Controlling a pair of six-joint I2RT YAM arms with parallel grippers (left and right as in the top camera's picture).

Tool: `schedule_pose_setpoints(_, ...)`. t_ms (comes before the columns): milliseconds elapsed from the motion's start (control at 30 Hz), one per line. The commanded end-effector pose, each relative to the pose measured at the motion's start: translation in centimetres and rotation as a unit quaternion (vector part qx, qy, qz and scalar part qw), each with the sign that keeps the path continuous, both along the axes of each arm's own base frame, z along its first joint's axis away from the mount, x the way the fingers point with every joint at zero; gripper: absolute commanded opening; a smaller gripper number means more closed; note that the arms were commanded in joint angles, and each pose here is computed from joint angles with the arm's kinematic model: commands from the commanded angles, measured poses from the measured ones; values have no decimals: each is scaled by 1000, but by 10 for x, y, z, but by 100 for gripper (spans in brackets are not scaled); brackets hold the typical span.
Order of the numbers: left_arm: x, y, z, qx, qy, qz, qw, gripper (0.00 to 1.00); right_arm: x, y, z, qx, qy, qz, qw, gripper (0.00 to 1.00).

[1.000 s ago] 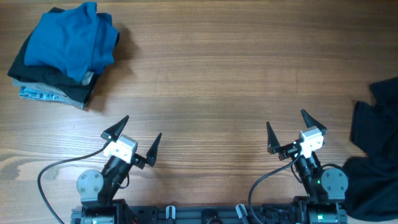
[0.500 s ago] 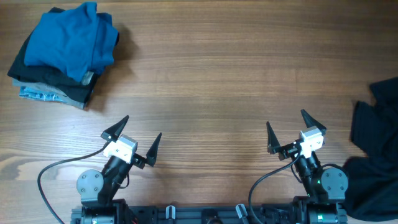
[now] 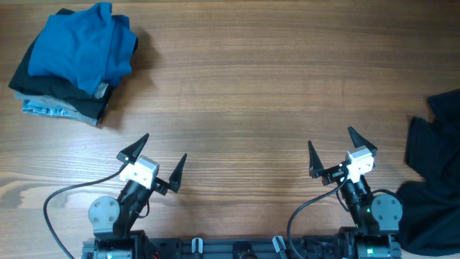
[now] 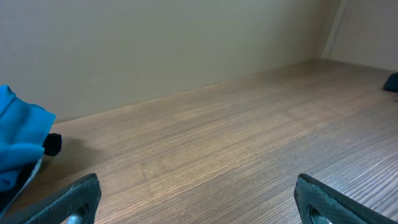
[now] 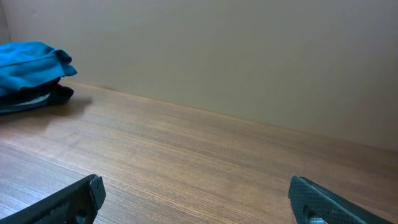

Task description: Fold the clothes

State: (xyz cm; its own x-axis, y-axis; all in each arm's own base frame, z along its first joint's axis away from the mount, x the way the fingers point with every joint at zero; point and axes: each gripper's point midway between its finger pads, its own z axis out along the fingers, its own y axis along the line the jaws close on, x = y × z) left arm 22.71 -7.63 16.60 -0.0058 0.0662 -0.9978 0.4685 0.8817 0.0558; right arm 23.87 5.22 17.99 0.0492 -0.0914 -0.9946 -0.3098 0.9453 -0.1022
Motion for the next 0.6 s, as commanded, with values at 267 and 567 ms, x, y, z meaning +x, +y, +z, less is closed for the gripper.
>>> schedule_pose_setpoints(267, 0, -1, 5, -9, -6, 0, 1000, 100, 0, 1, 3, 42, 8, 2, 999, 100)
schedule_pose_setpoints(567, -14, 8, 120, -139, -45, 21, 989, 100, -11, 6, 86, 90, 11, 22, 996, 100)
